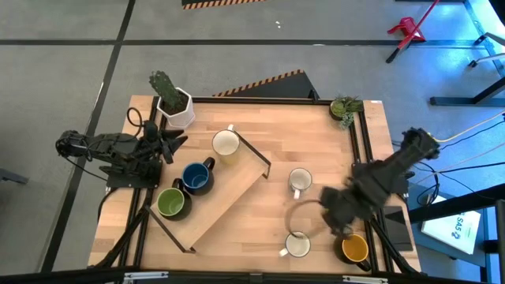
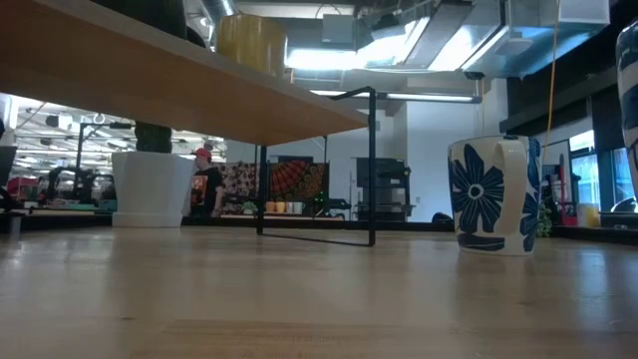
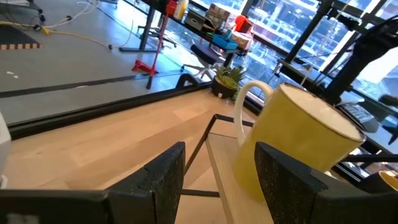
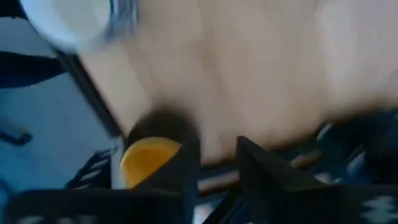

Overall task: Place coffee mugs
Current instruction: Put the yellow black mug on the shelf

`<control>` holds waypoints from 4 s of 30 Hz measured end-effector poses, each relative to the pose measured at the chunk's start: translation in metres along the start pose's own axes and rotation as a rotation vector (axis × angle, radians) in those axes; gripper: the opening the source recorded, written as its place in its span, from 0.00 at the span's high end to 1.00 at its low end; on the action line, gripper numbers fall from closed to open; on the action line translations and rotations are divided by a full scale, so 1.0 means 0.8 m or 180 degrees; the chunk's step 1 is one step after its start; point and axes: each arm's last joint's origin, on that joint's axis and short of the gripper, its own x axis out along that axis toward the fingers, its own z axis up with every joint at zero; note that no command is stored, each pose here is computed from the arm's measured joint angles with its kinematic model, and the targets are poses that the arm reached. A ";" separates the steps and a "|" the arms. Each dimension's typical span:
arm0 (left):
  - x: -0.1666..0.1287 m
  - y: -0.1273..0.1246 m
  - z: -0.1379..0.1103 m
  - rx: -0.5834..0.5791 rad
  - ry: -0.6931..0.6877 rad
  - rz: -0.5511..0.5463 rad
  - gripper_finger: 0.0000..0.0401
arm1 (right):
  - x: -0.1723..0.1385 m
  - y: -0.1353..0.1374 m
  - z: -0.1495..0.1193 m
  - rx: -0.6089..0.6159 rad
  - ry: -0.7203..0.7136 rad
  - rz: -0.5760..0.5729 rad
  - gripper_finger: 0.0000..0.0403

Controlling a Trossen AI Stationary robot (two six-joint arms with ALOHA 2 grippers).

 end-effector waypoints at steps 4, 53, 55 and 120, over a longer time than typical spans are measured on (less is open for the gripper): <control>0.000 0.000 0.000 0.0001 0.0004 -0.0005 0.53 | 0.029 0.019 -0.052 0.0509 0.0108 -0.0001 0.59; 0.000 0.001 0.000 0.0010 -0.0043 0.0079 0.53 | 0.169 0.051 -0.055 0.0583 0.0257 0.0396 0.98; 0.000 0.001 0.000 0.0009 -0.0043 0.0079 0.53 | 0.167 0.050 -0.052 0.0603 0.0180 0.0353 0.98; 0.000 0.002 0.001 0.0163 -0.0085 0.0141 0.53 | -0.063 -0.018 0.264 -0.3854 -0.1175 -0.0397 1.00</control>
